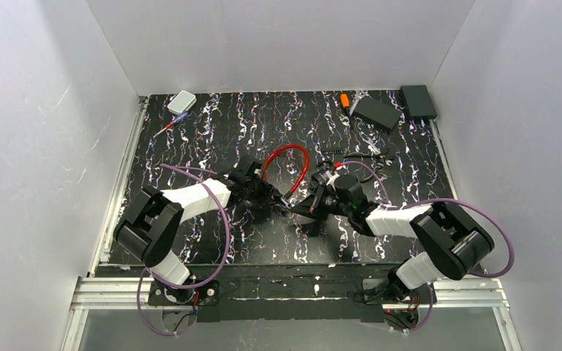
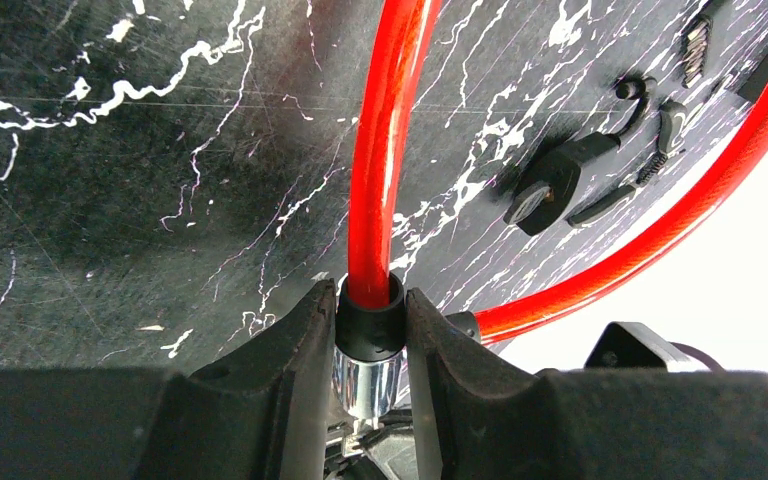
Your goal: Unlock with the key
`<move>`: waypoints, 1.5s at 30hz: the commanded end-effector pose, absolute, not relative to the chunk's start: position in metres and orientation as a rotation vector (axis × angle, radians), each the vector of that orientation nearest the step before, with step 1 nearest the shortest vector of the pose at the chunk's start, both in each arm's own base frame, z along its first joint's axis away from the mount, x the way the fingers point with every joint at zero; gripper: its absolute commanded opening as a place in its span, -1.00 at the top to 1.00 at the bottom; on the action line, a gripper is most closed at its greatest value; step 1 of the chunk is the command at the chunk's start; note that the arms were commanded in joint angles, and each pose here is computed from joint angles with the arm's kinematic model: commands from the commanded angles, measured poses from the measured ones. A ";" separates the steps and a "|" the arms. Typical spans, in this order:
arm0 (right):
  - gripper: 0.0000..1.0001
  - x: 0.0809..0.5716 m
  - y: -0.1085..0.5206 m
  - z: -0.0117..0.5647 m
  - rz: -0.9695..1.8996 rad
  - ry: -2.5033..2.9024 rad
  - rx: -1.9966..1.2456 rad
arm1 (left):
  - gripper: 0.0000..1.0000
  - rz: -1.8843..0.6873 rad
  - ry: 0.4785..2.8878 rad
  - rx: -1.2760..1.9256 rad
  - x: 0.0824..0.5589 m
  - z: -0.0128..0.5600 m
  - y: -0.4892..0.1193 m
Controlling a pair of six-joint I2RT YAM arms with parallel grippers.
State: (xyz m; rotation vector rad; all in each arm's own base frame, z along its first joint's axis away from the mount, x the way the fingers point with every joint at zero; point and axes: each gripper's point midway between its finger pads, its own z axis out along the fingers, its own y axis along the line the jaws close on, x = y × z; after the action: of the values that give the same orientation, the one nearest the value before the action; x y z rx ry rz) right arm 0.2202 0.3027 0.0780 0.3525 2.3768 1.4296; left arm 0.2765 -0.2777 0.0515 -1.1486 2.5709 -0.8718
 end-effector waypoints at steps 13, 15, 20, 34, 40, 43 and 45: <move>0.97 0.265 0.301 0.121 1.157 2.228 0.060 | 1.00 -1.252 2.623 -1.005 0.253 0.118 -0.324; 0.97 0.265 0.299 0.120 1.152 2.234 0.085 | 1.00 -1.251 2.621 -1.008 0.252 0.118 -0.323; 0.97 0.267 0.293 0.116 1.135 2.257 0.192 | 1.00 -1.275 2.601 -1.007 0.254 0.119 -0.324; 0.91 0.259 0.290 0.120 1.203 2.277 0.225 | 1.00 -1.285 2.587 -0.998 0.251 0.123 -0.321; -0.14 0.257 0.276 0.146 1.023 2.261 -0.069 | 1.00 -1.267 2.590 -1.008 0.250 0.118 -0.319; -0.36 0.254 0.267 0.166 0.956 2.229 -0.193 | 1.00 -1.270 2.591 -1.009 0.252 0.118 -0.321; -0.44 0.249 0.265 0.179 0.942 2.204 -0.275 | 1.00 -1.268 2.589 -1.007 0.253 0.118 -0.321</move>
State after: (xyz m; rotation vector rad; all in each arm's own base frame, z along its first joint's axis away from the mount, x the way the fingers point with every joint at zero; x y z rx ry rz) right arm 0.2462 0.2764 0.1436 -0.0639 2.3018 1.0516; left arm 0.2582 -0.3095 0.0905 -1.0855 2.6033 -1.1343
